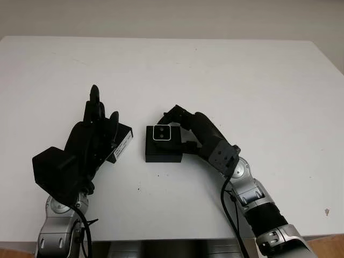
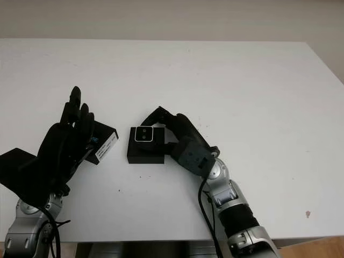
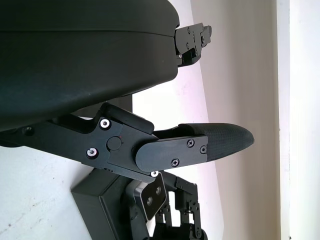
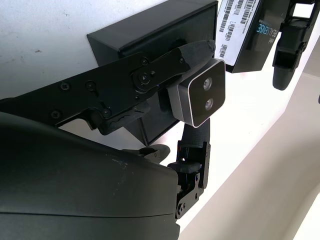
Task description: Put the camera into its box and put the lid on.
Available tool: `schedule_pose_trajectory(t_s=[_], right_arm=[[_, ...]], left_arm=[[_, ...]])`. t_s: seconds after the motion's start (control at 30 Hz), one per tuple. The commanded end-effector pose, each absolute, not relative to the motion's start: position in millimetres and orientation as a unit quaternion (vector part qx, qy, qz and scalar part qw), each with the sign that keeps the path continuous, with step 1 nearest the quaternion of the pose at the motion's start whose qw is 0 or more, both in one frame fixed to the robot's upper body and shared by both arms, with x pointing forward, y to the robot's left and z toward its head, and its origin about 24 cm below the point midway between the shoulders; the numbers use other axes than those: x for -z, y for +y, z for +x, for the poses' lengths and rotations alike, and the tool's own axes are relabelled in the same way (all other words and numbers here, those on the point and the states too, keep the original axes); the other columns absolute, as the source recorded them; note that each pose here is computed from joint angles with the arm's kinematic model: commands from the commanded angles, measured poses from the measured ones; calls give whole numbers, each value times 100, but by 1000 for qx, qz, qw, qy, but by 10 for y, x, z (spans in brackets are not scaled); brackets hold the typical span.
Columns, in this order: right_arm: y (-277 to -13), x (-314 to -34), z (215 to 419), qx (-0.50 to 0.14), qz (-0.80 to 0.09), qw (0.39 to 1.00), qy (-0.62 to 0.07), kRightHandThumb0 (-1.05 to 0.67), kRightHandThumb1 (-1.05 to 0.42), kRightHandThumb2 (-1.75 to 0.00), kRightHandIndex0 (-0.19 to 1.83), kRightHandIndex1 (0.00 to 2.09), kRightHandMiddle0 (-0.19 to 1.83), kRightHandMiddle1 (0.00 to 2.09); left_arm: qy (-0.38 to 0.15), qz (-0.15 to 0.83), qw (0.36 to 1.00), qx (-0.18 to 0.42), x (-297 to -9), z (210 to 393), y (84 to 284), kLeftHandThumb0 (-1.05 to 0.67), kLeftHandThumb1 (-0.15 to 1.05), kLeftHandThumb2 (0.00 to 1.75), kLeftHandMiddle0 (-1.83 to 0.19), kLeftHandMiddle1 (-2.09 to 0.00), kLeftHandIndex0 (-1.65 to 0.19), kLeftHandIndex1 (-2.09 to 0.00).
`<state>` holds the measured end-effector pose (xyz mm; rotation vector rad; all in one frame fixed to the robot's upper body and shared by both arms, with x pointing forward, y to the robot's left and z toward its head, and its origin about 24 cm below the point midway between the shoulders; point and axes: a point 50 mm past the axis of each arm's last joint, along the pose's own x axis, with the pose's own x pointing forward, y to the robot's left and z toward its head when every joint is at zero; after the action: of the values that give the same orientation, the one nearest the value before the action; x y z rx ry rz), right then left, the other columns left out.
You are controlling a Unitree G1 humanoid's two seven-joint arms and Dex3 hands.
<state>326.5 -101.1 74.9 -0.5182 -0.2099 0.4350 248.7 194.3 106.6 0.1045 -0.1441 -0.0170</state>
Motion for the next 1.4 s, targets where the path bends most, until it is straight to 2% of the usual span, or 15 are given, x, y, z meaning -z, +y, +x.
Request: schedule_pose_trajectory(t_s=[0.0,1.03,1.1,1.23,1.37], right_arm=[[-1051,-684,3263,-211,-264,937,-90,-44,-98,-6,39,7,37,154],[-1086,-672,3263,-213,-284,931,-88,-44,-97,-5,37,5,35,151],[-1086,-672,3261,-218,-288,929,-85,-46,-96,-5,34,4,32,138],[-1084,-682,3251,-219,-298,925,-85,-56,-91,-5,27,3,27,95],[-1088,-709,3241,-216,-308,922,-93,-56,-90,-5,22,2,25,82]], left_arm=[[-78,55,995,10,-1094,2469,1949,-75,105,55,19,0,19,0],[-78,58,995,11,-1106,2464,1971,-75,105,54,19,0,19,0],[-79,58,995,13,-1108,2463,1976,-75,105,54,19,0,19,0],[-80,56,995,12,-1111,2462,1976,-74,105,54,19,0,19,0],[-80,55,995,14,-1114,2465,1973,-74,105,54,19,0,19,0]])
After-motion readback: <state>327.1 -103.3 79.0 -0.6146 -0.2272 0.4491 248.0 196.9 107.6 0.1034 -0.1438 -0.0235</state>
